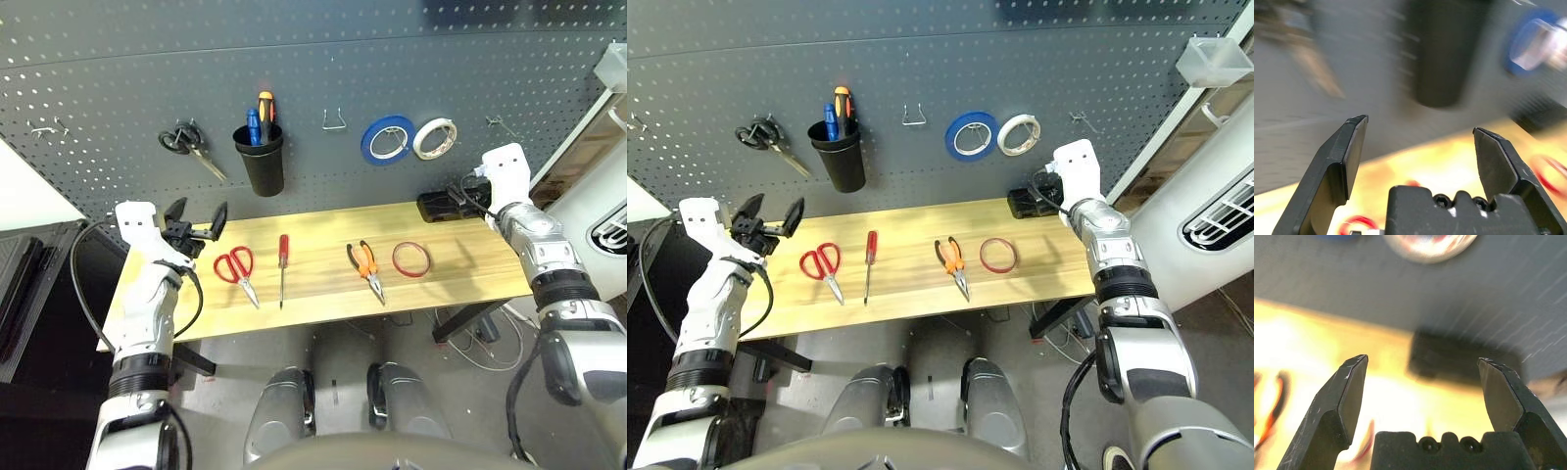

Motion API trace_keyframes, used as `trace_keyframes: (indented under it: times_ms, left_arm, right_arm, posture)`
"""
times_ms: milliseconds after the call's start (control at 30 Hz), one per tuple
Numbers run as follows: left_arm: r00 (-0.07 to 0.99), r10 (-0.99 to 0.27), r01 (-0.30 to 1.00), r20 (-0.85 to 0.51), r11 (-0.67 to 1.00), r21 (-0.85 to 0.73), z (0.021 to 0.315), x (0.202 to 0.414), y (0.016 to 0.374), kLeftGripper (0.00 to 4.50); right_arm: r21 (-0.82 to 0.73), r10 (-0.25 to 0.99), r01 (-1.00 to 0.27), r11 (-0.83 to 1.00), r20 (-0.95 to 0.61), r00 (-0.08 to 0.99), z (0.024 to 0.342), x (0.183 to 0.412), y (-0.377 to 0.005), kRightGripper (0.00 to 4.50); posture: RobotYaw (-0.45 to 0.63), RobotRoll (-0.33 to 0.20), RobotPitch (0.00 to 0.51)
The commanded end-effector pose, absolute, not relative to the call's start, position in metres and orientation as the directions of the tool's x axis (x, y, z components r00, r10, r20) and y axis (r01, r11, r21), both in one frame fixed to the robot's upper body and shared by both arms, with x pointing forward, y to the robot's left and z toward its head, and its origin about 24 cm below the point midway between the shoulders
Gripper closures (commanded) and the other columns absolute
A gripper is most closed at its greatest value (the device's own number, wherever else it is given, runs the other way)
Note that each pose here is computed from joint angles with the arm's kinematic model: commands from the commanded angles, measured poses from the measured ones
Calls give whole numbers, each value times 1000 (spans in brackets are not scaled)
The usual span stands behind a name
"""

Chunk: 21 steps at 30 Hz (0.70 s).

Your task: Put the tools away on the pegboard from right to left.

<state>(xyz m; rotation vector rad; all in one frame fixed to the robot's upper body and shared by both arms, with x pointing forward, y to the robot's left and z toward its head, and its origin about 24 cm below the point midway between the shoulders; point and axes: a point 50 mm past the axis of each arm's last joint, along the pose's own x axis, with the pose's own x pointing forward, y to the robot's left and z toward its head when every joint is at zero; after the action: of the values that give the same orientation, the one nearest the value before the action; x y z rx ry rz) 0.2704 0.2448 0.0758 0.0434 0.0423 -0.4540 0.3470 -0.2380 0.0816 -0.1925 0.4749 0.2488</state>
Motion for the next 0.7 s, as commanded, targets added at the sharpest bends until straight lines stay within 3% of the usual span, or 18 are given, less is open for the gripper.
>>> trace_keyframes:
  times_ms: [33, 333, 433, 700]
  left_arm:
    - [812, -574, 578, -109, 816, 9, 76, 264, 227, 0]
    - [660, -742, 747, -119, 665, 0, 93, 249, 196, 0]
    - [630, -762, 771, -149, 637, -1, 95, 243, 194, 0]
    - [604, -778, 787, -174, 617, -30, 93, 230, 195, 0]
  right_arm:
    - [-74, 215, -322, 944, -604, 768, 76, 337, -226, 18]
    - [-59, 237, -393, 918, -711, 661, 55, 332, -206, 18]
    - [-56, 237, -409, 911, -742, 628, 45, 334, -198, 18]
    - [-47, 269, -477, 878, -776, 571, 27, 339, -179, 18]
  posture:
    - [-52, 0, 139]
    - [-37, 0, 200]
    - [-23, 0, 230]
    - [-2, 0, 244]
